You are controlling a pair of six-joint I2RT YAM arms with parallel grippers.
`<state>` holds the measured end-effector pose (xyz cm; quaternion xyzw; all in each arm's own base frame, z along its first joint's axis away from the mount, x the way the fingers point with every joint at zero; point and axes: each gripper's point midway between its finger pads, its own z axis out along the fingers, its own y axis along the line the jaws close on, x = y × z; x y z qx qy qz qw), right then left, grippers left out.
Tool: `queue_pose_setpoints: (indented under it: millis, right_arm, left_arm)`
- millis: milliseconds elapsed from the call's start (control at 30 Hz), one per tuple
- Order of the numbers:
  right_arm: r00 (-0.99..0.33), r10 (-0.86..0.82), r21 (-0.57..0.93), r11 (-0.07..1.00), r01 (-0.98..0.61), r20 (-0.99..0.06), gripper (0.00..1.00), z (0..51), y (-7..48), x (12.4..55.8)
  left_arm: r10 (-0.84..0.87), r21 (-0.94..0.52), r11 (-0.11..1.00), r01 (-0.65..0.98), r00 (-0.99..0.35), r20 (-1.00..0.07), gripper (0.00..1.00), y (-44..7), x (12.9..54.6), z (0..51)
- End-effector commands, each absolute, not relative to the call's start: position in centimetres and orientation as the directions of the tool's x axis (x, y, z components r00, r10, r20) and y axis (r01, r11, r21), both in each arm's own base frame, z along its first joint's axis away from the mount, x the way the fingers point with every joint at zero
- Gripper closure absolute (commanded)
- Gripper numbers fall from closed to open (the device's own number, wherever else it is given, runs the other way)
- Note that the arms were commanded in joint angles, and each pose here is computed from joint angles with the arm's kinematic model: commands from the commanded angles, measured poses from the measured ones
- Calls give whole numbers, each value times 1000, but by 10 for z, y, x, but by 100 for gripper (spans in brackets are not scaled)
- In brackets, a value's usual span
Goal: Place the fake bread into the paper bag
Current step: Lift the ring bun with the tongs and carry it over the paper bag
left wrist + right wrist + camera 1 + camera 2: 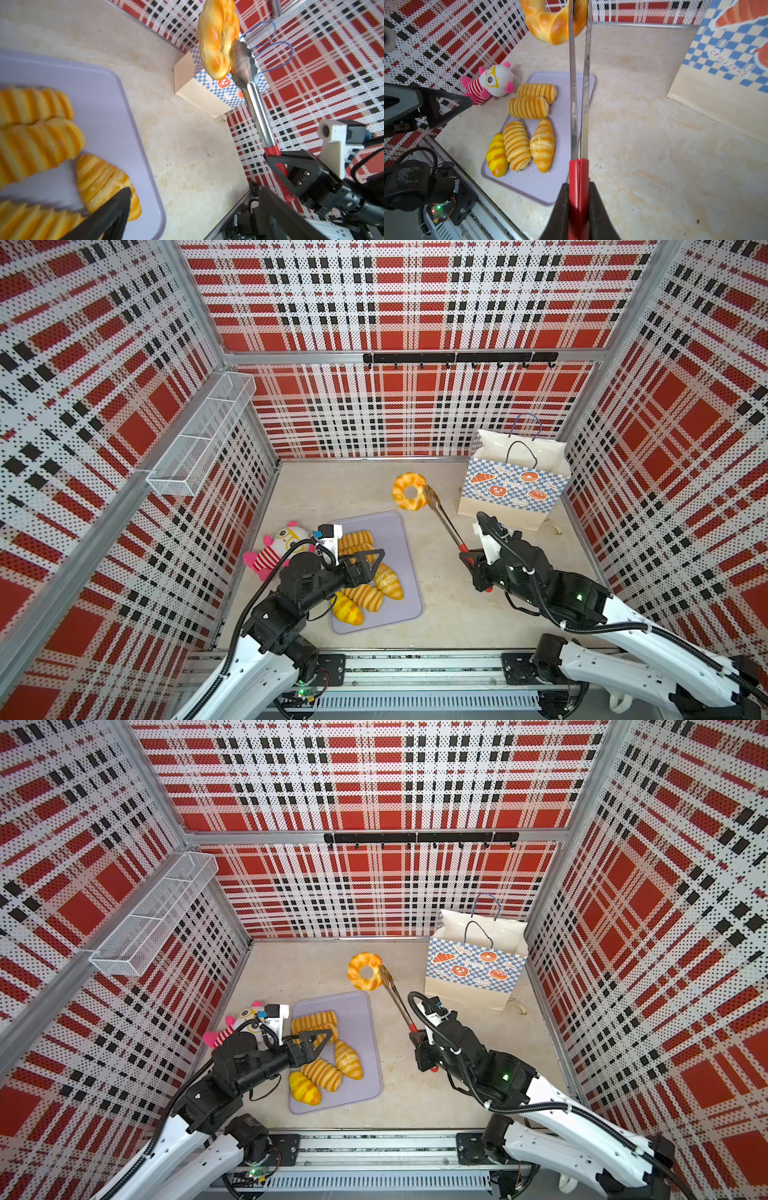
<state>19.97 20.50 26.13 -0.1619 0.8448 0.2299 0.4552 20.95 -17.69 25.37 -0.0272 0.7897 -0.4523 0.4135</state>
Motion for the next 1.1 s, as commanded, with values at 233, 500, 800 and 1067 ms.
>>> queue_pose_setpoints:
  millis: [233,500,800,1067]
  right_arm:
    - [-282,28,143,906,-398,-959,93,342,168,218]
    - [-132,82,118,946,-301,-988,95,390,147,228]
    - [-16,73,74,993,-93,-997,94,426,106,246]
    - [-36,47,43,995,95,-998,94,425,63,267]
  left_arm:
    - [-483,-653,452,607,-449,-752,2,-205,220,337]
    - [-467,-560,468,684,-347,-814,2,-232,222,346]
    - [-413,-489,486,725,-303,-859,1,-257,237,325]
    - [-331,-452,493,744,-320,-888,2,-273,241,297]
